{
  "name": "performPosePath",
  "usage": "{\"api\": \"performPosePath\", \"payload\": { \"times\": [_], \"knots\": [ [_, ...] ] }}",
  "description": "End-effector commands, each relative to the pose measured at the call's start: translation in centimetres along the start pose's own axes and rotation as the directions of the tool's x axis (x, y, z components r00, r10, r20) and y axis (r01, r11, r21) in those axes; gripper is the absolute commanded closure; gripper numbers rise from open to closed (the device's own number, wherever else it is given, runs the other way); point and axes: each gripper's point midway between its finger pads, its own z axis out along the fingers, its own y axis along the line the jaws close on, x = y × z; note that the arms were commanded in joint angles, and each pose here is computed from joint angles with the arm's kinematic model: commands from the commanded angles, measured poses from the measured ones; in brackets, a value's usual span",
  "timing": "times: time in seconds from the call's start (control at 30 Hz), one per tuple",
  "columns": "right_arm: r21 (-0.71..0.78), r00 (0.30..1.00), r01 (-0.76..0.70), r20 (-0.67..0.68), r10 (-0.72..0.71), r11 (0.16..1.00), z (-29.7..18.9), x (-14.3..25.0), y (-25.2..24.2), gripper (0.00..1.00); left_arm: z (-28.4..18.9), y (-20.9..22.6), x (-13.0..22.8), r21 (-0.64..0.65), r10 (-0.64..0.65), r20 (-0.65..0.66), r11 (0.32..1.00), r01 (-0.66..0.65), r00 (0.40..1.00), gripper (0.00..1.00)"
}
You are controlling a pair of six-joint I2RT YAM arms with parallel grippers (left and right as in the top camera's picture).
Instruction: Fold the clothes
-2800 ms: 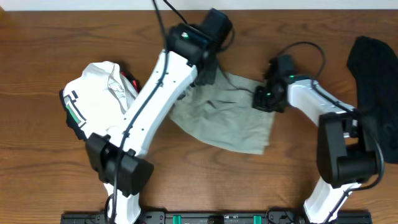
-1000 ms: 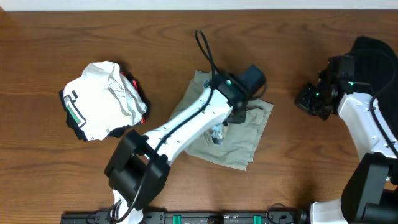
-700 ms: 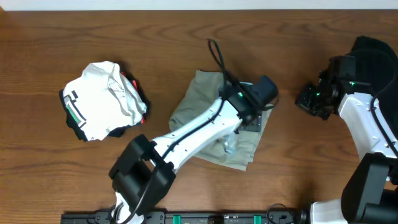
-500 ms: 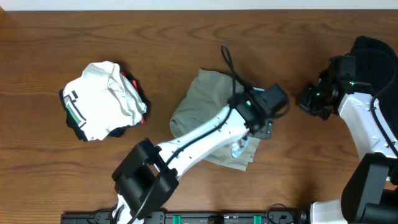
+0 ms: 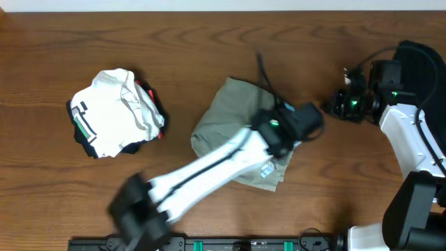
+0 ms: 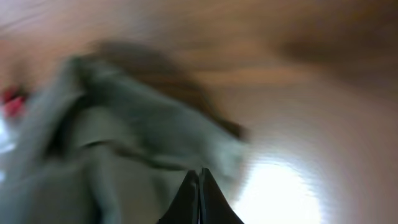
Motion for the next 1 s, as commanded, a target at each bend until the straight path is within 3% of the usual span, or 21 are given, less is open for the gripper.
{"api": "performPosePath", "payload": {
  "times": [0.0,0.17,0.37,0.57,0.7,0.77,0.87,0.97],
  "knots": [
    [-0.381,0.978,0.199,0.012,-0.210,0.903,-0.8,1.0,7.1,0.99,-6.7,6.9,-4.1,-0.115,-0.119,0.254,0.982,0.152,0.960,0.69],
    [-0.483,0.953,0.249,-0.030,-0.300,0.839,0.3,3.5,11.4,0.99,-7.6,13.6,-4.9,-0.110,-0.284,0.269,0.940,0.322,0.920,0.69],
    [-0.541,0.886,0.386,-0.009,-0.464,0.747,2.4,6.2,17.0,0.98,-2.6,15.0,-3.2,0.005,-0.356,0.044,0.934,0.356,0.933,0.69],
    [-0.380,0.908,0.380,-0.023,-0.419,0.843,5.1,5.9,17.4,0.95,3.5,14.5,-0.5,0.003,-0.356,-0.170,0.932,0.362,0.919,0.69],
    [-0.485,0.861,0.470,0.071,-0.503,0.737,3.7,5.8,20.1,0.89,7.1,13.9,1.6,-0.028,-0.335,-0.280,0.940,0.341,0.899,0.72],
    [-0.472,0.860,0.485,0.102,-0.500,0.736,3.1,5.2,20.5,0.84,8.3,13.9,2.5,-0.048,-0.339,-0.319,0.939,0.342,0.885,0.75],
    [-0.414,0.877,0.463,0.087,-0.472,0.784,3.5,4.8,19.7,0.72,9.5,13.8,3.4,-0.064,-0.352,-0.341,0.934,0.352,0.872,0.75],
    [-0.293,0.899,0.422,0.012,-0.439,0.858,4.7,5.3,17.1,0.70,10.1,13.8,3.2,-0.058,-0.353,-0.328,0.933,0.354,0.876,0.75]
  ]
}}
